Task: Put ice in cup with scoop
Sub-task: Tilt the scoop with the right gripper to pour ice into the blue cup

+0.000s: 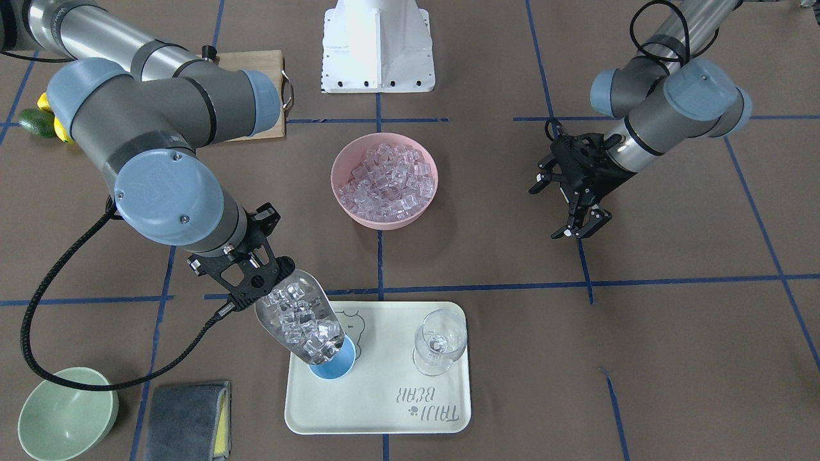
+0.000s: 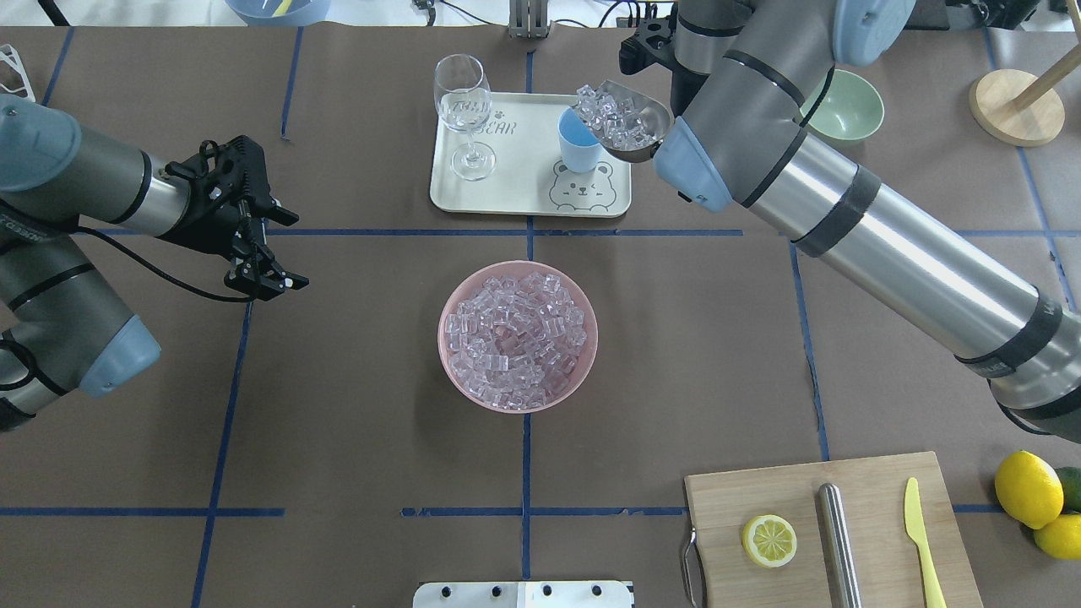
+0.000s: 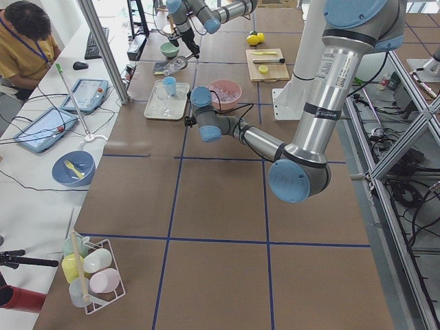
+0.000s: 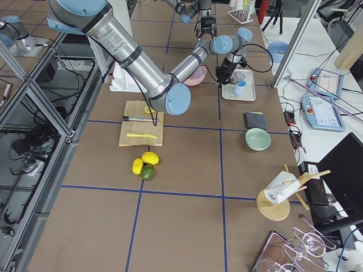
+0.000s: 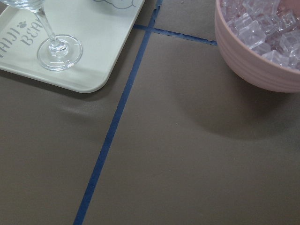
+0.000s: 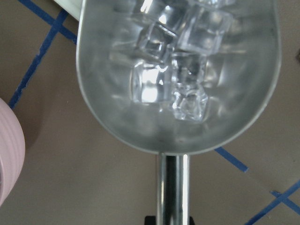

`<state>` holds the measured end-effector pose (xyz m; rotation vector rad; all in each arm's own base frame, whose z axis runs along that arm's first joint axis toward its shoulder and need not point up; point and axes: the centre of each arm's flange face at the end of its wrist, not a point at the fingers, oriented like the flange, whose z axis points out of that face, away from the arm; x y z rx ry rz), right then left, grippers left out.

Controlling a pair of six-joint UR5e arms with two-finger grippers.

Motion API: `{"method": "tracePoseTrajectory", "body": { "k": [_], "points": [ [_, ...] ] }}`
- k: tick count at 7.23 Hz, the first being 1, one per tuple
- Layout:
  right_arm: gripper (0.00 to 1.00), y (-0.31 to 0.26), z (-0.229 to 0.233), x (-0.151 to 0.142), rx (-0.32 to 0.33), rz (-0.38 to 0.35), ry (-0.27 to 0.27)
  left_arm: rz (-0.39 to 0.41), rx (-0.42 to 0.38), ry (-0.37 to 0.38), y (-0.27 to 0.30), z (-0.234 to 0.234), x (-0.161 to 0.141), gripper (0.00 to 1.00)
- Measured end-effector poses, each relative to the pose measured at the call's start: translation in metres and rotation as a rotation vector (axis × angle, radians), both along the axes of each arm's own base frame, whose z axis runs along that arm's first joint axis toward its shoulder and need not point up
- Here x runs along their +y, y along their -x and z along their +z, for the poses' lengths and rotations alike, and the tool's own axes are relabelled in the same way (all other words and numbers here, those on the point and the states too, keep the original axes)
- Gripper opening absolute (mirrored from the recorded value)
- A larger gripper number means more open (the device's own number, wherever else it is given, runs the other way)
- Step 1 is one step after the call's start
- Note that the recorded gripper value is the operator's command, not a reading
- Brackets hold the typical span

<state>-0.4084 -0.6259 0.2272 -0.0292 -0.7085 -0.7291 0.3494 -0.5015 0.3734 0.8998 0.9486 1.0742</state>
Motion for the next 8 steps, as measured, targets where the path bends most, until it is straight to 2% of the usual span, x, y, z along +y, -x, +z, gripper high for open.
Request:
{"method": "tracePoseTrajectory", "body": {
  "k": [5,8],
  "points": [
    [0.0,0.009,-0.008,-0.016,0.09,-0.082,0.027,0.002,-0.002,0.001,-0.001,0.001,0.0,1.0],
    [0.0,0.006,-0.01,-0.017,0.135,-0.128,0.024,0.002,0.0,0.0,-0.001,0.0,0.0,1.0]
  ]
}}
